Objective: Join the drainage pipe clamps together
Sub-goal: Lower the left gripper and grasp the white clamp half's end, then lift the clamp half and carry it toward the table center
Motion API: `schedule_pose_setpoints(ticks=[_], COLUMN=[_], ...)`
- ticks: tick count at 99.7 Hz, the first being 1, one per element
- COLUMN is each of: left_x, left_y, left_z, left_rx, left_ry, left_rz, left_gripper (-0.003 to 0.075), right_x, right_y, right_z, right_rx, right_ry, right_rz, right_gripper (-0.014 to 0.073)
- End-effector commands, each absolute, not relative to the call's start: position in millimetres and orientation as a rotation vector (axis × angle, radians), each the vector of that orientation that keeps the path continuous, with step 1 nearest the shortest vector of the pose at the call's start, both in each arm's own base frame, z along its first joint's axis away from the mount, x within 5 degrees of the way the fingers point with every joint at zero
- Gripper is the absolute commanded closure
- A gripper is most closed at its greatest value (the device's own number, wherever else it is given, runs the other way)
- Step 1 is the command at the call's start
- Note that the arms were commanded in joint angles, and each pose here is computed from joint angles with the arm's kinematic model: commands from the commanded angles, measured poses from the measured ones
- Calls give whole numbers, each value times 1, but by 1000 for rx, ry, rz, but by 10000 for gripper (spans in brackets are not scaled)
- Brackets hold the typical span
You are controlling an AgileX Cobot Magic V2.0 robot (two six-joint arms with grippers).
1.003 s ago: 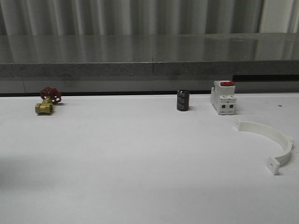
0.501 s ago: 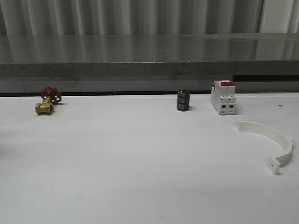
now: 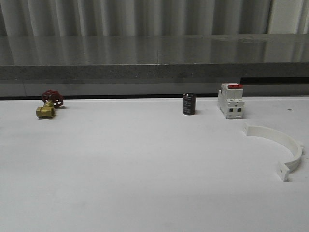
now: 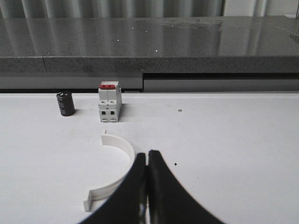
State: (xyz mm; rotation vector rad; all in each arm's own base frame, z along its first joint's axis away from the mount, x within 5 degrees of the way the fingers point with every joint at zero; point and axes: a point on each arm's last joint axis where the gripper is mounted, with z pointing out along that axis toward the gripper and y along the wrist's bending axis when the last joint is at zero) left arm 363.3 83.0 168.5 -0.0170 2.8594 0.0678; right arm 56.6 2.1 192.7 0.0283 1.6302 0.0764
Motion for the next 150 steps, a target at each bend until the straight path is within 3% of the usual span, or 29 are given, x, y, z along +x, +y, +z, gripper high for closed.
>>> schedule_pose_setpoints(ticks=[1, 56, 68, 94, 106, 131, 150], left_x=[374, 381, 380, 380, 380, 376, 371], left_y=[84, 84, 83, 83, 80, 75, 56], left_z=[187, 175, 175, 175, 175, 176, 197], left_rx=[-16, -21, -25, -33, -71, -100, -105], left_ry=[2757, 2764, 2777, 2783, 2780, 2825, 2806], left_rz=[70, 48, 37, 25, -18, -88, -137], left_gripper=[137, 155, 235, 589, 697, 723, 722], right_x=[54, 54, 54, 54, 54, 54, 54], right_y=[1, 1, 1, 1, 1, 1, 1], right_z=[208, 208, 208, 208, 208, 208, 208], right_rx=[28, 28, 28, 28, 28, 28, 28], right_ry=[1504, 1504, 1504, 1504, 1504, 1504, 1504], right_rz=[63, 63, 63, 63, 63, 63, 63], right_gripper=[662, 662, 662, 662, 662, 662, 662])
